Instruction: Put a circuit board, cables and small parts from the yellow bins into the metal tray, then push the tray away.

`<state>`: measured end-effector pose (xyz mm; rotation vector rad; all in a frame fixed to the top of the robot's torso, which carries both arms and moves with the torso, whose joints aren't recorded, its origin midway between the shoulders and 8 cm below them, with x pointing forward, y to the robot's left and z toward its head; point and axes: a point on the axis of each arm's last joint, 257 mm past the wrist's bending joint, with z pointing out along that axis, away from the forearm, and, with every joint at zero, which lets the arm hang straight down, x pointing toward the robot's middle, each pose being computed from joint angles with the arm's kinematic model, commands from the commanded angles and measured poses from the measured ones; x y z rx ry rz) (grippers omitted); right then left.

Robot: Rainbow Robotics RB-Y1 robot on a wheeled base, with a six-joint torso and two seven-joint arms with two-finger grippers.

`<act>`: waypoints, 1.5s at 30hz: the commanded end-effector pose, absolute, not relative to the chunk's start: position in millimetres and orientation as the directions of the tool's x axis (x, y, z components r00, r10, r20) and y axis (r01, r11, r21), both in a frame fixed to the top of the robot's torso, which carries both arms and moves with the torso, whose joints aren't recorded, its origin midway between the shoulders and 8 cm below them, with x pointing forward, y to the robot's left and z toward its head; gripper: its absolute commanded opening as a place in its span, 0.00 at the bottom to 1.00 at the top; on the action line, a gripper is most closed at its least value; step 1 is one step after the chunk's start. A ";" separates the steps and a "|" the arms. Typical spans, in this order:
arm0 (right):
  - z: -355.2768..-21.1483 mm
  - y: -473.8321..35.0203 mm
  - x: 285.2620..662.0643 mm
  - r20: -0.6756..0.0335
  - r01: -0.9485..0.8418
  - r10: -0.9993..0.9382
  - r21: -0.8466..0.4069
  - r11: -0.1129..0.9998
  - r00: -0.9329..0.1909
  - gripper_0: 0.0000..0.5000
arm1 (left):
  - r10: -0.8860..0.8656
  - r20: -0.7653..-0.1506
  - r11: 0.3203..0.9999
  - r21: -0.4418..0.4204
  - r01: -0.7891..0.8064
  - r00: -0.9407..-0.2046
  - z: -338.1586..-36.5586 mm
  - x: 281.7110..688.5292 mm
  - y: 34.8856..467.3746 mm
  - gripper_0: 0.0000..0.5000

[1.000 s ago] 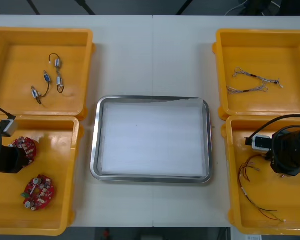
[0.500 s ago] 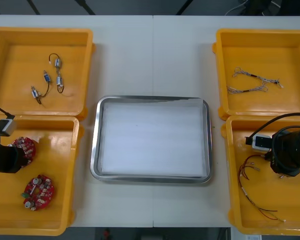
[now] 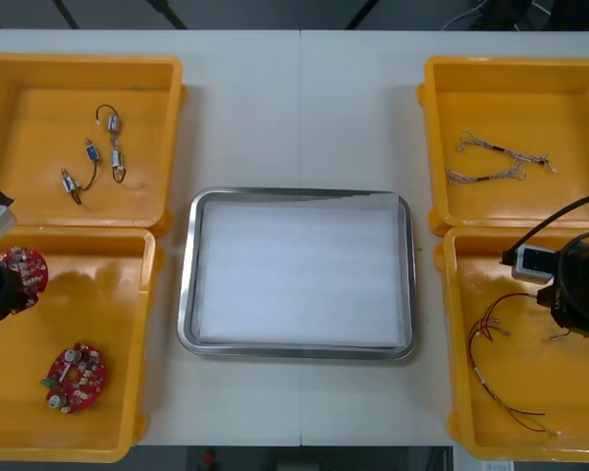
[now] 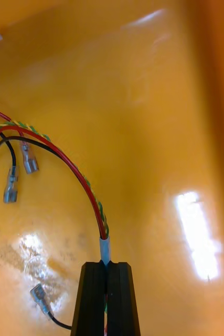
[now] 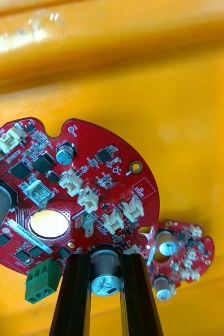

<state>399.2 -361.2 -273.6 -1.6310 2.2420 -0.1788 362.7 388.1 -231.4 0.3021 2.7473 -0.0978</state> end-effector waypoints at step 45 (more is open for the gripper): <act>-120.0 -334.3 365.8 -0.390 -0.516 -0.483 -0.024 0.857 -0.784 0.00 | -0.250 -0.344 0.954 -0.247 -0.170 -0.905 -156.1 383.7 176.9 0.00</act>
